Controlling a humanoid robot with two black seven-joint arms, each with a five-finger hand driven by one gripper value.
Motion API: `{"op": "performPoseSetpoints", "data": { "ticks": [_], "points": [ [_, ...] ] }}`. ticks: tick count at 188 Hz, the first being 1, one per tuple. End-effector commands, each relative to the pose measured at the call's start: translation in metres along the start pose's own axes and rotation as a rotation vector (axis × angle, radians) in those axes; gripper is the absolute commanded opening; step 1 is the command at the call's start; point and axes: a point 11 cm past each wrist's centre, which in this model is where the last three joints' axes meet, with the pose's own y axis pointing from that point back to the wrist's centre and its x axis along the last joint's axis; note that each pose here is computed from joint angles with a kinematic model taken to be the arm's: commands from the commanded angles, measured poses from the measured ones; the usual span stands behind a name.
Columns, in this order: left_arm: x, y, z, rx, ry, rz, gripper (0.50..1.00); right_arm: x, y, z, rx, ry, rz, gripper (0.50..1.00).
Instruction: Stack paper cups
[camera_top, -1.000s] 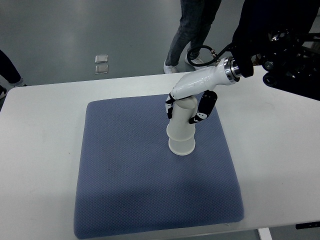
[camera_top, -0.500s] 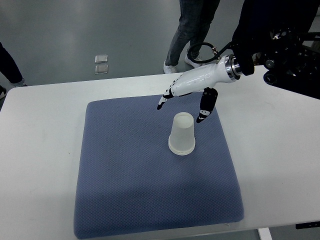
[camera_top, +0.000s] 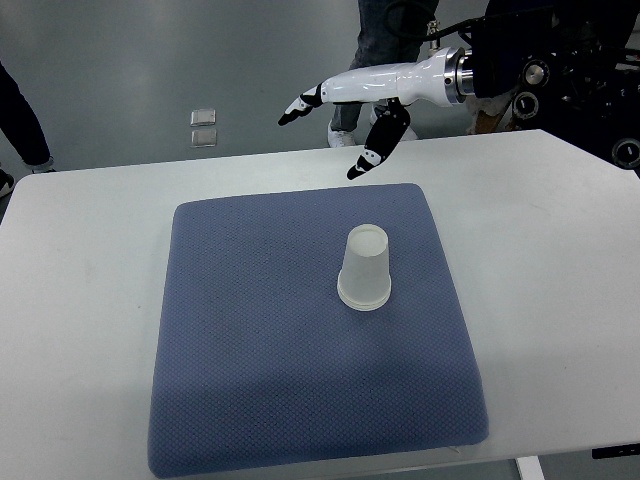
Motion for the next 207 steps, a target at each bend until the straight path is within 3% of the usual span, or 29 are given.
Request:
{"op": "performPoseSetpoints", "data": {
  "ticks": [1, 63, 92, 124, 207],
  "points": [
    [0.0, 0.0, 0.0, 0.0, 0.0, 0.0, 1.0, 0.011, -0.002, 0.005, 0.017, -0.105, 0.098, 0.913],
    [0.0, 0.0, 0.0, 0.0, 0.0, 0.0, 1.0, 0.049, 0.003, 0.025, 0.099, -0.526, 0.471, 0.913],
    [0.0, 0.0, 0.0, 0.0, 0.0, 0.0, 1.0, 0.048, 0.015, 0.059, 0.084, -0.802, 0.693, 0.913],
    [0.0, 0.0, 0.0, 0.0, 0.0, 0.0, 1.0, 0.022, 0.021, 0.093, 0.024, -1.042, 0.867, 0.913],
    [0.0, 0.0, 0.0, 0.0, 0.0, 0.0, 1.0, -0.074, -0.009, 0.126, -0.12, -1.462, 0.94, 0.913]
  ]
}}
